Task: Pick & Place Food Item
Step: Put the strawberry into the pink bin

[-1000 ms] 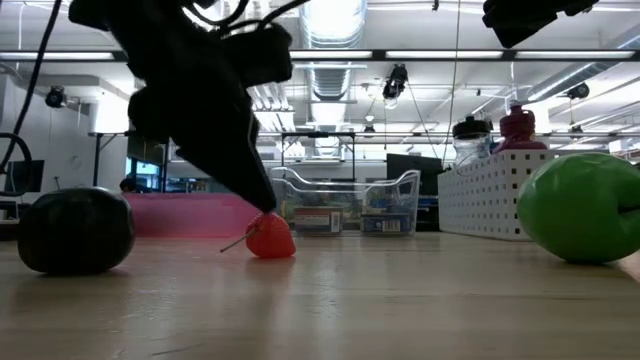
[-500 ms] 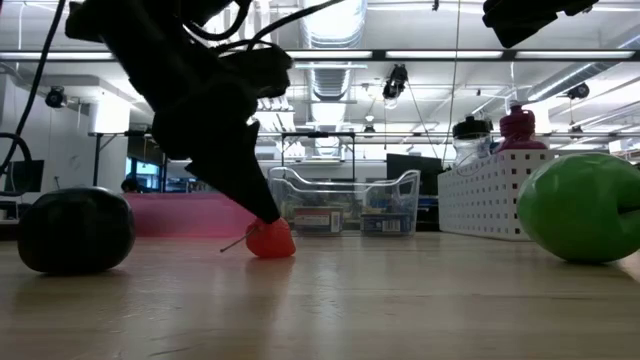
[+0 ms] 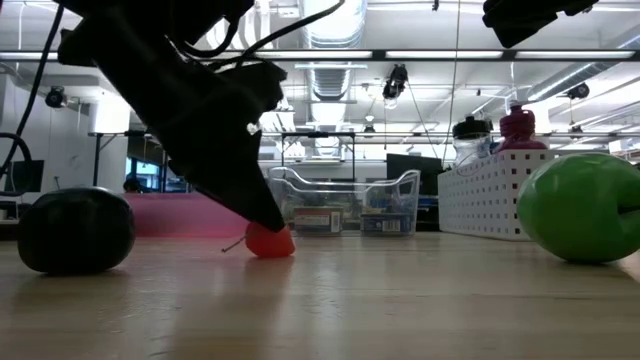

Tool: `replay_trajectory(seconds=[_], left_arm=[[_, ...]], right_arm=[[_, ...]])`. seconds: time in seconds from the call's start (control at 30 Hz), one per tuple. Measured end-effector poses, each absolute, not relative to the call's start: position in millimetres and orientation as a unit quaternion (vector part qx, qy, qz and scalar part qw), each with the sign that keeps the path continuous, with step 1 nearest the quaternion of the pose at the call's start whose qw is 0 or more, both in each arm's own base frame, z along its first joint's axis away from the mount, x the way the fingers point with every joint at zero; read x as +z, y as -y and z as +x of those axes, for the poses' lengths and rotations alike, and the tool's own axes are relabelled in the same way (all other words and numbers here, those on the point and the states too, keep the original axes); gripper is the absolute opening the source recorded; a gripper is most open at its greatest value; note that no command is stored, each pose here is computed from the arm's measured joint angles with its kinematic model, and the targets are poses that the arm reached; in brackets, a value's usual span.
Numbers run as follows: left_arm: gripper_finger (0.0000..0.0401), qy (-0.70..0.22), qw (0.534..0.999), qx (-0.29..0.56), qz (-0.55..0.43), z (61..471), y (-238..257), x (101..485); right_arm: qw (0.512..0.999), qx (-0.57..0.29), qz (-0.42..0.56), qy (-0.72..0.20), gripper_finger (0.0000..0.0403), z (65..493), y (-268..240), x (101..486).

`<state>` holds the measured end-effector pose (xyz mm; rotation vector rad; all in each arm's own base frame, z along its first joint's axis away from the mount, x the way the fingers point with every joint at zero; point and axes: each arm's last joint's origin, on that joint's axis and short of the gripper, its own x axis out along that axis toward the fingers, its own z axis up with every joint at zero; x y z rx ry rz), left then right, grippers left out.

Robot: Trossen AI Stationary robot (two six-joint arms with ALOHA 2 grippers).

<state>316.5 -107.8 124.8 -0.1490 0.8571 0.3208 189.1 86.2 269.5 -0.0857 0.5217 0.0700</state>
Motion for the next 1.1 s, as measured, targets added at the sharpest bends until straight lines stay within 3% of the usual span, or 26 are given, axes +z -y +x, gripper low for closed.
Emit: replay_trajectory(seconds=[0.47,0.8,1.1], left_arm=[[0.0273,-0.415,0.894,0.153,-0.074,322,110,110],[0.0176,-0.418,0.892,0.153,-0.07,322,109,109],[0.0192,-0.42,0.892,0.152,-0.066,321,109,110]], right_arm=[[0.965,0.035,-0.042,-0.258,0.0008,189,-86,269],[0.965,0.035,-0.042,-0.258,0.0008,189,-86,269],[0.965,0.035,-0.043,-0.258,0.0008,189,-86,269]])
